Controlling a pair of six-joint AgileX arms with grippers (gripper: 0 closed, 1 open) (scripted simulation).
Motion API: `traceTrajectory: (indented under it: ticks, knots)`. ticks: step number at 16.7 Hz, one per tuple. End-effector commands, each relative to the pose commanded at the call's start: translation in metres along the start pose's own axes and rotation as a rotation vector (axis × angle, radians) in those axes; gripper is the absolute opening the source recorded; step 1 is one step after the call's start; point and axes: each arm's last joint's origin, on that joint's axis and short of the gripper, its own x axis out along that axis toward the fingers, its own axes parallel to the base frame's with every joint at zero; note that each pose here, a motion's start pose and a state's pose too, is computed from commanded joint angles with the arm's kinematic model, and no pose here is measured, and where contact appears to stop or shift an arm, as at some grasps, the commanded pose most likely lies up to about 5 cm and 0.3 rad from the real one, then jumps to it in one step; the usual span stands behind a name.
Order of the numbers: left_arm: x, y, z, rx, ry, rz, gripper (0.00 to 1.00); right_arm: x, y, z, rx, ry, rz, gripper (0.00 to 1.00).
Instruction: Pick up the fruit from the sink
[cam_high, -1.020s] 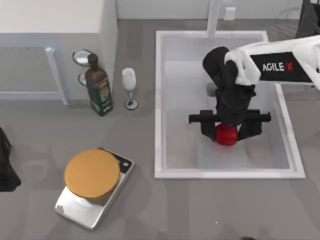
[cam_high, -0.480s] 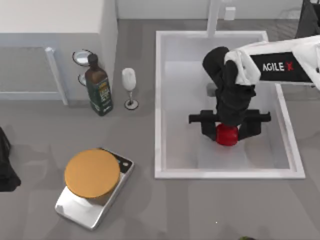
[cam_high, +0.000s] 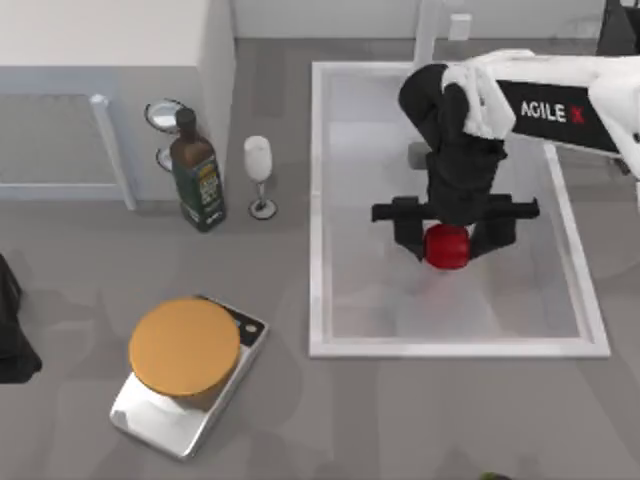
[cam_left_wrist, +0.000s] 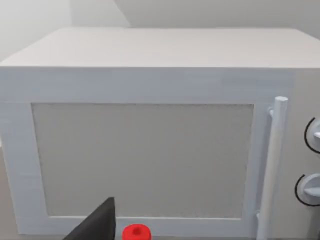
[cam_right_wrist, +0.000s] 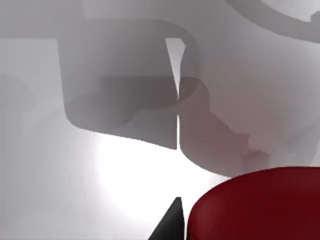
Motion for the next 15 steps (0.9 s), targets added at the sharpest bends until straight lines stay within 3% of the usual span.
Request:
traceTrajectory:
  ticks: [5, 10, 15]
  knots:
    - [0.0, 0.0, 0.0, 0.0, 0.0, 0.0, 1.0, -0.088, 0.01, 0.022, 0.0, 0.002, -0.001, 0.0]
    - [0.0, 0.0, 0.0, 0.0, 0.0, 0.0, 1.0, -0.186, 0.0, 0.007, 0.0, -0.011, 0.005, 0.0]
    - [0.0, 0.0, 0.0, 0.0, 0.0, 0.0, 1.0, -0.224, -0.008, -0.01, 0.0, -0.021, 0.006, 0.0]
